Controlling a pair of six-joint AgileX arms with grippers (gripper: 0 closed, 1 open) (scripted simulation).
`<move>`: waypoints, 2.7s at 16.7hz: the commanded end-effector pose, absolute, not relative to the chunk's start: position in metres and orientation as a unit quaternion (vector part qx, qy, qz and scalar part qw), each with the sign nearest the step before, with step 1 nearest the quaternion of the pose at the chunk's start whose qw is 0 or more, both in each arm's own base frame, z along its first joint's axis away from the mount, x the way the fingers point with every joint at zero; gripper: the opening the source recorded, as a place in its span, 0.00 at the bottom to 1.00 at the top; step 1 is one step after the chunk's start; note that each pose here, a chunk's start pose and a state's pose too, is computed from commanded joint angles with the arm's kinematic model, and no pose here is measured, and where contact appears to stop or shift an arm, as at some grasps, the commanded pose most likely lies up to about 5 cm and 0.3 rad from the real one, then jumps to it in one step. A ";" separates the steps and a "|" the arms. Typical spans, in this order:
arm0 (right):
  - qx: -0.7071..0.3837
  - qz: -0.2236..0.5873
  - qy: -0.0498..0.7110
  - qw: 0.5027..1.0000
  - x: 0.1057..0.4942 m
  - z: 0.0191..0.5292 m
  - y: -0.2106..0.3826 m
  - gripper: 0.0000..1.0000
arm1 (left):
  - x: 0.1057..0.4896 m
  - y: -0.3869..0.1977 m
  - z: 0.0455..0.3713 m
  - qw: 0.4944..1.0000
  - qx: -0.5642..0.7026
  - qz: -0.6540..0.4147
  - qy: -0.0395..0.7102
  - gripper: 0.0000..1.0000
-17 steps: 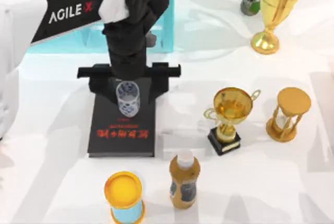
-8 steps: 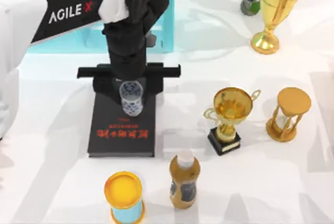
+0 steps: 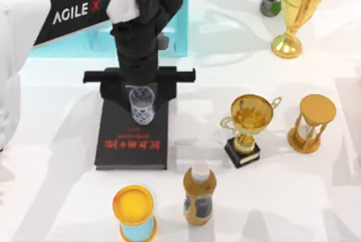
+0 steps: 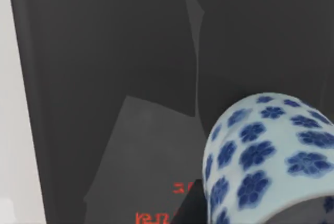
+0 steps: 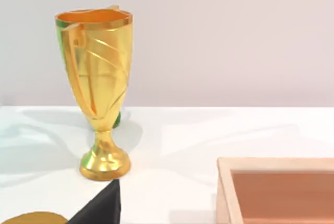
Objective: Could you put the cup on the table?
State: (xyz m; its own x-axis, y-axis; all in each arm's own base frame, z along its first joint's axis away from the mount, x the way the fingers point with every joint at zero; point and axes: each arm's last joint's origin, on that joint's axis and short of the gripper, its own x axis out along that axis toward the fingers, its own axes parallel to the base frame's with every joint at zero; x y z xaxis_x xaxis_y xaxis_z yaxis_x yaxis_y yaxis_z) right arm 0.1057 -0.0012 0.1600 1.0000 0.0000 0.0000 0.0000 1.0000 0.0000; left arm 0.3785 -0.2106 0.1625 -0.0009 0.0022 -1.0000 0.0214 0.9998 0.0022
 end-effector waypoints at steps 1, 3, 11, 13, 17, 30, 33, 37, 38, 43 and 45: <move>0.000 0.000 0.000 1.000 0.106 0.160 -0.001 1.00 | 0.379 -0.211 0.169 0.707 0.008 -0.007 0.707 0.00; 0.000 0.000 0.000 1.000 0.106 0.160 -0.001 1.00 | 0.379 -0.211 0.181 0.707 0.008 -0.006 0.708 0.00; 0.000 0.000 0.000 1.000 0.106 0.160 -0.001 1.00 | 0.378 -0.210 0.209 0.707 0.008 -0.007 0.707 0.00; 0.000 0.000 0.000 1.000 0.106 0.160 -0.001 1.00 | 0.379 -0.208 0.207 0.706 0.009 -0.006 0.708 0.00; 0.000 0.000 0.000 1.000 0.106 0.160 -0.001 1.00 | 0.377 -0.159 0.223 0.707 0.008 -0.005 0.707 0.00; 0.000 0.000 0.000 1.000 0.106 0.160 -0.001 1.00 | 0.354 -0.072 0.237 0.707 0.008 -0.008 0.707 0.00; 0.000 0.000 0.000 1.000 0.106 0.160 -0.001 1.00 | 0.356 -0.071 0.211 0.711 0.006 -0.008 0.703 0.00; 0.000 0.000 0.000 1.000 0.106 0.160 -0.001 1.00 | 0.355 -0.071 0.184 0.708 0.006 -0.008 0.706 0.00; 0.000 0.000 0.000 1.000 0.106 0.160 -0.001 1.00 | 0.355 -0.071 0.184 0.708 0.006 -0.008 0.707 0.00; 0.000 0.000 0.000 1.000 0.106 0.160 -0.001 1.00 | 0.355 -0.071 0.184 0.708 0.006 -0.008 0.707 0.23; 0.000 0.000 0.000 1.000 0.106 0.160 -0.001 1.00 | 0.355 -0.071 0.184 0.708 0.006 -0.008 0.707 0.38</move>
